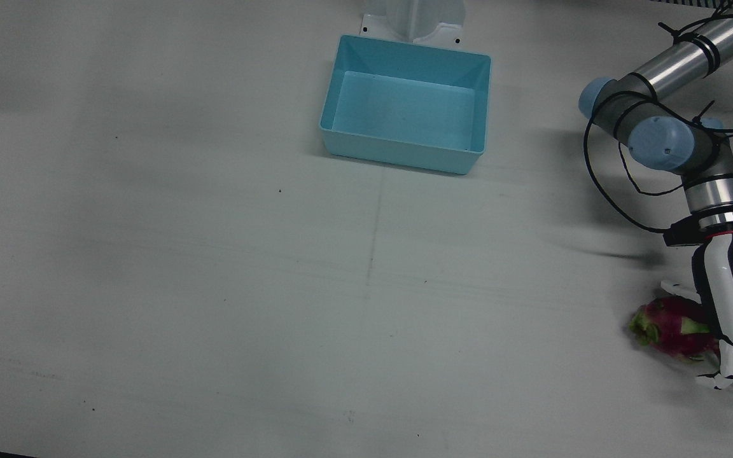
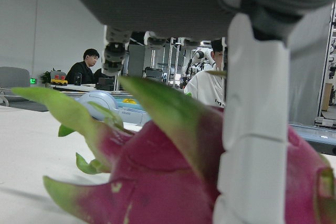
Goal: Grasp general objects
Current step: 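Close the left hand's fingers around the dragon fruit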
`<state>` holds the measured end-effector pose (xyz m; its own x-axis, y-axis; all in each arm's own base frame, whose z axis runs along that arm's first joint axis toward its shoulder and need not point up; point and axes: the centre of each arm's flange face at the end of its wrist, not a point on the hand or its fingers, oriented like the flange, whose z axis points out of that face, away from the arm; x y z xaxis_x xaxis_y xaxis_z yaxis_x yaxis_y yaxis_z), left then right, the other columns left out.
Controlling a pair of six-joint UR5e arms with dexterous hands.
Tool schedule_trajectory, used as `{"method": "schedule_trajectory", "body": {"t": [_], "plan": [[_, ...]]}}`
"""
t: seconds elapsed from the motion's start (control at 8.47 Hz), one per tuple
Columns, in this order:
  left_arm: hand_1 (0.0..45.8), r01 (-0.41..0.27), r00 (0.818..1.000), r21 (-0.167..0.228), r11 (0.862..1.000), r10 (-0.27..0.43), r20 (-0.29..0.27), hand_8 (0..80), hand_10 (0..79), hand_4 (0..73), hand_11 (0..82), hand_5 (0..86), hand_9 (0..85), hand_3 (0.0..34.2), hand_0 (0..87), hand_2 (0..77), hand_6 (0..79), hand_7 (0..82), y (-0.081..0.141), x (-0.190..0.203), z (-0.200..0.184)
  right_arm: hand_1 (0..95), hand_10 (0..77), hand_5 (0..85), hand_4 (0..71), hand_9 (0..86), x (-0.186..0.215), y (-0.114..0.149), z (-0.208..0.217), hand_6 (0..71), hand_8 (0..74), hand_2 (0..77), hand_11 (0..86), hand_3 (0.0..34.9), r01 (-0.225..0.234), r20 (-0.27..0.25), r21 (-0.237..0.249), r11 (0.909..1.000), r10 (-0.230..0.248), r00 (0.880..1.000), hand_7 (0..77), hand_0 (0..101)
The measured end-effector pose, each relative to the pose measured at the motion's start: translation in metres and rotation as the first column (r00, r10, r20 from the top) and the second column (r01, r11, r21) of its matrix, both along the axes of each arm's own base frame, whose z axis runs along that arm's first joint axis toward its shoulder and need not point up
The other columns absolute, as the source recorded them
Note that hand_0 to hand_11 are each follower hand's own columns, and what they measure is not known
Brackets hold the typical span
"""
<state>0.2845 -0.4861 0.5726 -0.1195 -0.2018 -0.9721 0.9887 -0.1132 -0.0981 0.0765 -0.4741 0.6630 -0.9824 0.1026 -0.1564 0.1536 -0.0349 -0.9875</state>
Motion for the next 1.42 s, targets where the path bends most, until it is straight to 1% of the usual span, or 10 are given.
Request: {"method": "schedule_trajectory", "body": {"t": [0.12,0.71,0.83,0.94,1.06,1.18,1.42], "plan": [[0.0,0.003,1.000,-0.003,1.000,-0.003,0.004,4.4,20.2,0.5,6.0,46.4,1.1,15.8,79.5,0.5,0.5,0.5,-0.001,-0.002,0.003,2.2,0.0,0.5,0.0,0.5,0.000,0.000,0.000,0.0,0.0,68.7,0.5,0.0,0.000,0.000,0.000,1.0000,0.000,1.000,0.0,0],[0.0,-0.010,1.000,-0.011,1.000,0.010,0.013,4.4,20.2,0.5,6.0,46.4,1.1,15.9,79.5,0.5,0.5,0.5,0.005,0.002,0.008,2.2,0.0,0.5,0.0,0.5,0.000,0.000,0.000,0.0,0.0,68.7,0.5,0.0,0.001,0.000,0.000,1.0000,-0.001,1.000,0.0,0],[0.0,-0.013,1.000,-0.012,1.000,0.013,0.015,4.4,20.2,0.5,7.6,46.4,1.1,13.6,79.5,0.5,0.5,0.5,0.005,0.003,0.008,2.2,0.0,0.5,0.0,0.5,0.000,0.000,0.000,0.0,0.0,68.7,0.5,0.0,0.001,0.000,0.000,1.0000,-0.001,1.000,0.0,0],[0.0,-0.015,1.000,-0.013,1.000,0.015,0.016,4.4,20.2,0.5,7.6,46.4,1.1,12.8,79.5,0.5,0.5,0.5,0.006,0.004,0.009,2.2,0.0,0.5,0.0,0.5,0.000,0.000,0.000,0.0,0.0,68.7,0.5,0.0,0.001,0.000,0.000,1.0000,-0.001,1.000,0.0,0],[0.0,-0.018,1.000,-0.014,1.000,0.019,0.018,3.8,20.2,0.5,7.6,46.4,1.1,13.0,79.6,0.5,0.5,0.5,0.007,0.006,0.009,2.2,0.0,0.5,0.0,0.5,0.000,0.000,0.000,0.0,0.0,68.7,0.5,0.0,0.001,0.000,0.000,1.0000,-0.001,1.000,0.0,0],[0.0,-0.021,1.000,-0.015,1.000,0.022,0.019,3.8,20.2,0.5,7.6,46.4,1.1,11.7,79.6,0.5,0.5,0.5,0.008,0.007,0.010,2.2,0.0,0.5,0.0,0.5,0.000,0.000,0.000,0.0,0.0,68.7,0.5,0.0,0.001,0.000,0.000,1.0000,-0.001,1.000,0.0,0],[0.0,-0.024,1.000,-0.015,1.000,0.024,0.020,3.8,20.2,0.5,7.6,46.4,1.1,11.8,79.7,0.5,0.5,0.5,0.009,0.008,0.010,2.2,0.0,0.5,0.0,0.5,0.000,0.000,0.000,0.0,0.0,68.7,0.5,0.0,0.001,-0.001,0.001,1.0000,-0.001,1.000,0.0,0]]}}
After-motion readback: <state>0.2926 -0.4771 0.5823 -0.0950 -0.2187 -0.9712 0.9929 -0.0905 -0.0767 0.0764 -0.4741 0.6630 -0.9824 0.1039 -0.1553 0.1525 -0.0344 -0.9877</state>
